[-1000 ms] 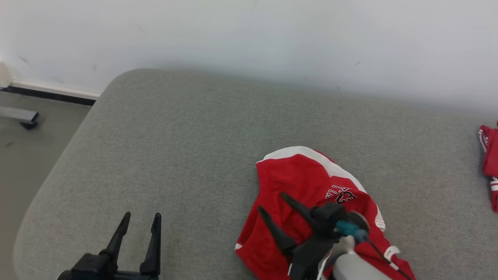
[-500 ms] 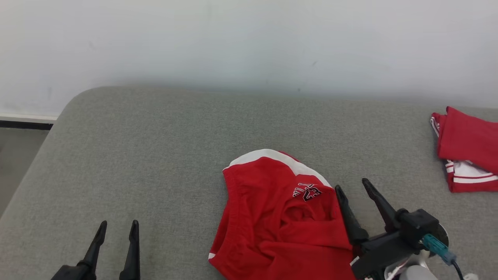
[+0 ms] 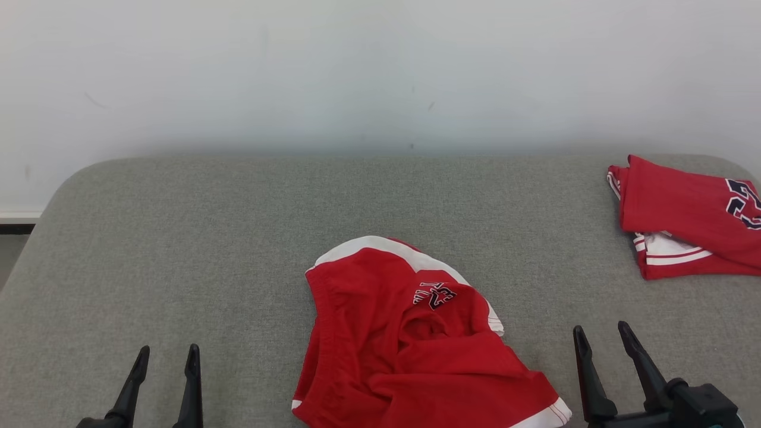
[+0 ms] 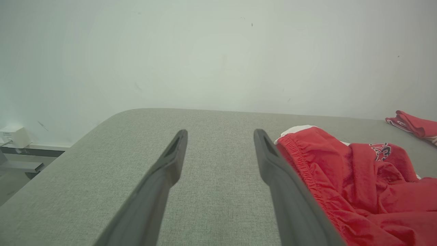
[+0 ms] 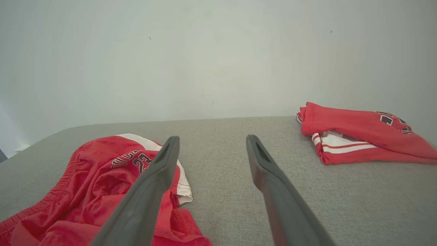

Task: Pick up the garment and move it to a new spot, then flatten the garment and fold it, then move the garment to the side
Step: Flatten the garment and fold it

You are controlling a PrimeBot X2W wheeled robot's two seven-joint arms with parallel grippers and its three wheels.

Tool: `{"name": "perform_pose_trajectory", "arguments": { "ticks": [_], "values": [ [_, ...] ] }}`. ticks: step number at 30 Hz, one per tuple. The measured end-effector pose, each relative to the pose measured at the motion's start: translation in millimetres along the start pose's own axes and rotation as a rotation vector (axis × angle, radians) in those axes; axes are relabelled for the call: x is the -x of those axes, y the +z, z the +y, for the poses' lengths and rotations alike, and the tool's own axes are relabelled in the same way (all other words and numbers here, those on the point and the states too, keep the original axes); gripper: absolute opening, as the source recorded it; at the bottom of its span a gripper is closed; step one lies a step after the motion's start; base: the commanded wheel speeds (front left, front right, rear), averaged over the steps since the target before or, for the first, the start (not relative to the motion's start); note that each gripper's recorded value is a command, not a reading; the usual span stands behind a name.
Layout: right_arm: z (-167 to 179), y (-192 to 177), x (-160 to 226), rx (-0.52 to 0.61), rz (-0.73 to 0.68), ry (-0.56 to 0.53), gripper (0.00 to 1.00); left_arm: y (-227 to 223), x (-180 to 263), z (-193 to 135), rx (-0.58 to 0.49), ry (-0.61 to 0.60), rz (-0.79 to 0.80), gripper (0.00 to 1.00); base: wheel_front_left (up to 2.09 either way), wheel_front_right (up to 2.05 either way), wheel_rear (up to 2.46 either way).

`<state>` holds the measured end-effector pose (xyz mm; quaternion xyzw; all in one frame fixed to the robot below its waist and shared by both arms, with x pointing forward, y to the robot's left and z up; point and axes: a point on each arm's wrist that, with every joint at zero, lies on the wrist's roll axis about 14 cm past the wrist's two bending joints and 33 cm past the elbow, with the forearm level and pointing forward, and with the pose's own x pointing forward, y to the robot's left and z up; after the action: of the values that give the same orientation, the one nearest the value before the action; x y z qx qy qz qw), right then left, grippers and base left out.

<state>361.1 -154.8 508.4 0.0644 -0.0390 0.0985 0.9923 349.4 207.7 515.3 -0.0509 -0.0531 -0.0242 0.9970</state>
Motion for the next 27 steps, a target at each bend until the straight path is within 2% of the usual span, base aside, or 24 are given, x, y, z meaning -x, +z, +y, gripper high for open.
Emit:
{"name": "perform_pose_trajectory", "arguments": {
  "ticks": [6,18,27],
  "values": [
    [-5,-7,18,-0.011,0.018,-0.039,1.00,3,0,-2,-0.005,-0.007,-0.008,1.00,0.00,0.00,0.00],
    [-2,-15,20,-0.020,0.042,-0.038,1.00,2,4,0,-0.008,0.003,-0.005,1.00,0.00,0.00,0.00],
    [12,4,-24,0.031,0.013,0.053,1.00,1,2,-1,-0.004,0.006,-0.005,1.00,0.00,0.00,0.00]
  ]
}}
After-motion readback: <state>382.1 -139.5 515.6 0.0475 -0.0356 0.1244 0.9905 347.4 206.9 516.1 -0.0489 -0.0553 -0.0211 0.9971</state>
